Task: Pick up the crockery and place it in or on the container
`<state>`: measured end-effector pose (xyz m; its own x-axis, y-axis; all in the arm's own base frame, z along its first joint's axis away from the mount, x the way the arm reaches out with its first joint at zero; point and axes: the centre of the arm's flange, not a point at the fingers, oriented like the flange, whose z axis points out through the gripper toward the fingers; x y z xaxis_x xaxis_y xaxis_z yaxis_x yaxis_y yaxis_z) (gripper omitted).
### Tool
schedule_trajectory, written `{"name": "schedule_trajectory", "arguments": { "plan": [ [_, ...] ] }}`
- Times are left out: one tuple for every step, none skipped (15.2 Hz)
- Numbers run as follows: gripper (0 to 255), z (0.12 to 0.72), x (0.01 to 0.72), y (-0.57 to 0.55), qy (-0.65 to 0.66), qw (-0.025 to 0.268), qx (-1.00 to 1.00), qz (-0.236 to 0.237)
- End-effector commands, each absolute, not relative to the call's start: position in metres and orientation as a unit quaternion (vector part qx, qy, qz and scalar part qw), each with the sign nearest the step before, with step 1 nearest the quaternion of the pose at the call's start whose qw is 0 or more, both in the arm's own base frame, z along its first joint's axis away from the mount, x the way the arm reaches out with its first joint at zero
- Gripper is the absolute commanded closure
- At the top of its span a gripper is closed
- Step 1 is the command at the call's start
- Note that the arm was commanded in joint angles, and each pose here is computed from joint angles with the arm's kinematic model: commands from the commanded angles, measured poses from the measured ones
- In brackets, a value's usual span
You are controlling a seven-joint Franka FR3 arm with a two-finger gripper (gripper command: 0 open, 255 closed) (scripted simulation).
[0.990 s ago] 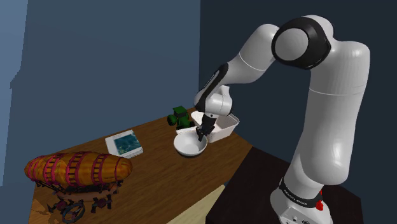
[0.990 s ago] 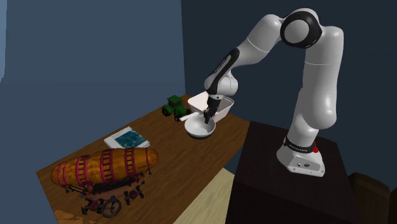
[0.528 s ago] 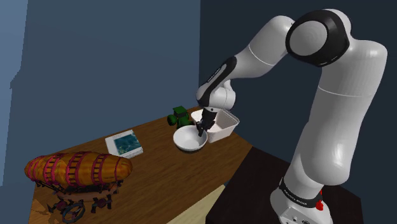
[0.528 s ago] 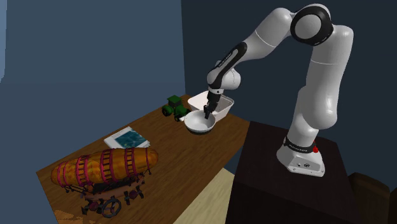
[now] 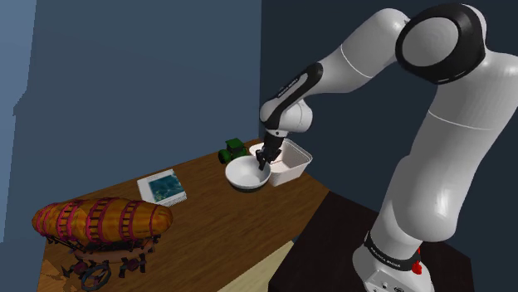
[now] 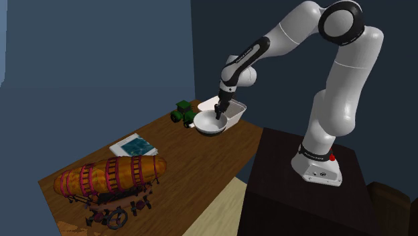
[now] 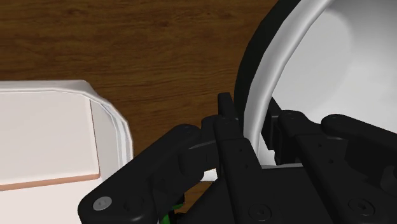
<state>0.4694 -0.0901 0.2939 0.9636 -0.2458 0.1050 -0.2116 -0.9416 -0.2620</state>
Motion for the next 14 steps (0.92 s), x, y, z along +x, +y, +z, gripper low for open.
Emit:
{"name": "schedule_trajectory", "arguments": {
  "plan": [
    [255,0.304,0.47,-0.091,0.116,0.125,-0.983,-0.068],
    [255,0.31,0.47,-0.091,0.116,0.125,-0.983,-0.068],
    [255,0.315,0.47,-0.091,0.116,0.125,-0.983,-0.068],
    [255,0.32,0.47,-0.091,0.116,0.125,-0.983,-0.068],
    [255,0.326,0.47,-0.091,0.116,0.125,-0.983,-0.068],
    [255,0.329,0.47,-0.091,0.116,0.125,-0.983,-0.068],
    [255,0.33,0.474,-0.103,0.116,0.125,-0.983,-0.068],
    [255,0.331,0.478,-0.116,0.116,0.125,-0.983,-0.068],
    [255,0.332,0.482,-0.128,0.116,0.125,-0.983,-0.068],
    [255,0.333,0.486,-0.141,0.116,0.125,-0.983,-0.068],
    [255,0.334,0.49,-0.153,0.116,0.125,-0.983,-0.068],
    [255,0.334,0.494,-0.166,0.116,0.125,-0.983,-0.068],
    [255,0.335,0.498,-0.178,0.116,0.125,-0.983,-0.068],
    [255,0.336,0.502,-0.191,0.116,0.125,-0.983,-0.068]
  ]
}}
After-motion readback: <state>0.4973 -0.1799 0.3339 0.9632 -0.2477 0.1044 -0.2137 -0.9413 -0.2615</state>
